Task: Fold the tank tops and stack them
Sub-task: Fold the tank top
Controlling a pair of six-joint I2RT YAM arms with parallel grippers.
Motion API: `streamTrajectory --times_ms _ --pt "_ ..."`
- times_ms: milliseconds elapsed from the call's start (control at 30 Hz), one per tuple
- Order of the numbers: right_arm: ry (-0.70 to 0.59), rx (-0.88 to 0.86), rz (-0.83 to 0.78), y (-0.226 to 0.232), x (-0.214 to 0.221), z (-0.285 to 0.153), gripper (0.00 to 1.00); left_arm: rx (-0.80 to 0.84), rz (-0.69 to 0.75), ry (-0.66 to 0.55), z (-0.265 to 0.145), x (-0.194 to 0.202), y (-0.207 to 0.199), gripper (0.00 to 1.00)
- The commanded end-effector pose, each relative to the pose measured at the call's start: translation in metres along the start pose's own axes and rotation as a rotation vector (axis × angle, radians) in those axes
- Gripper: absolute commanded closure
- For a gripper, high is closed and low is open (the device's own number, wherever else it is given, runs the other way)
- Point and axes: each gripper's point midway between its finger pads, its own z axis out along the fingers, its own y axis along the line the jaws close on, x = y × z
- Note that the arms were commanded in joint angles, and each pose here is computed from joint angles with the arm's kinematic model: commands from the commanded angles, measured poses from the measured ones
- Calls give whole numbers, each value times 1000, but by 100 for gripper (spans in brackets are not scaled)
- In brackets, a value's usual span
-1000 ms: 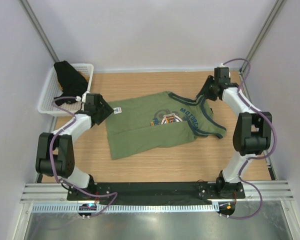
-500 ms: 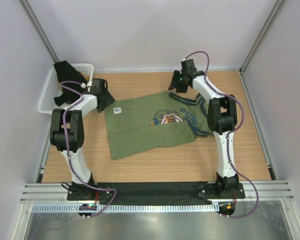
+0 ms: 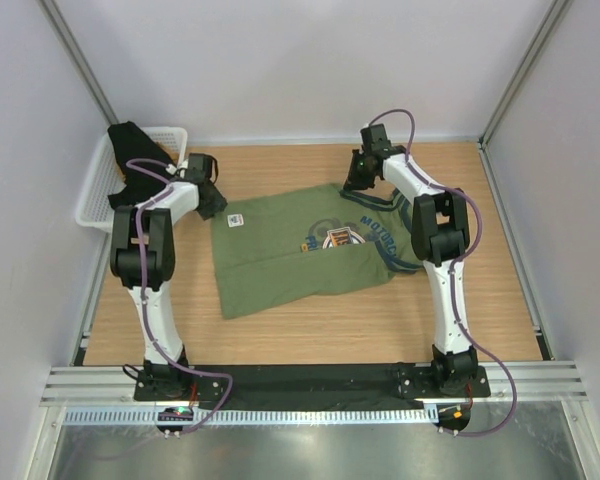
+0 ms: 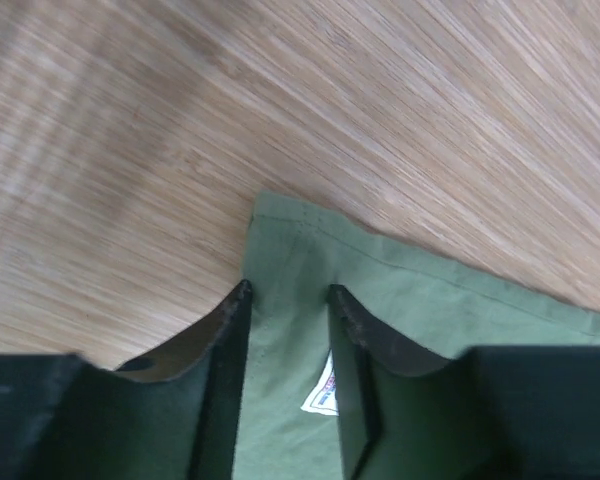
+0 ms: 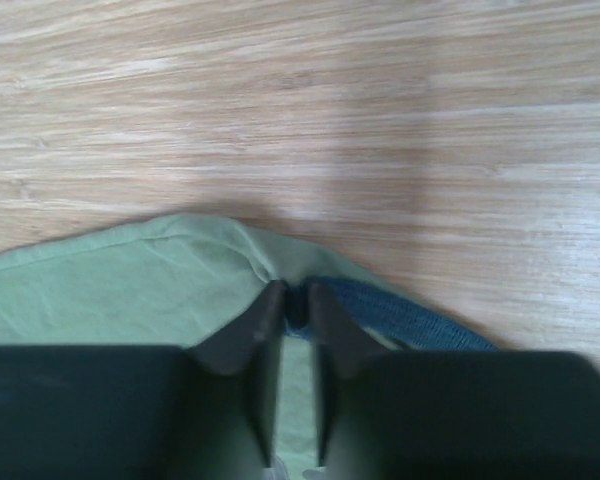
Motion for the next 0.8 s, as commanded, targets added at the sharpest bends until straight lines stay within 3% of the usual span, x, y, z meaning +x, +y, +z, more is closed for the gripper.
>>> streamTrajectory --times_ms 0,67,200,300,467,533,633,767 --pt "-51 -27 -23 12 -18 -3 84 -1 11 -21 1 -11 -3 64" --pt "-64 -18 -27 11 -22 -4 98 -1 17 -25 4 -14 -4 72" --pt "-94 -7 -3 0 -35 -12 99 -2 34 -32 10 -20 -8 82" --pt "-120 -12 24 -7 -47 -22 99 8 48 -35 15 -27 -16 83" --pt "-150 -28 20 -10 -59 -34 99 32 55 -82 13 -49 -28 62" --pt "-149 -40 17 -9 -60 -34 99 37 53 -95 11 -55 -31 47" --pt "-143 -54 17 -7 -59 -32 99 47 47 -102 12 -61 -34 40" --pt "-137 -70 19 -4 -57 -31 99 63 45 -94 19 -64 -43 42"
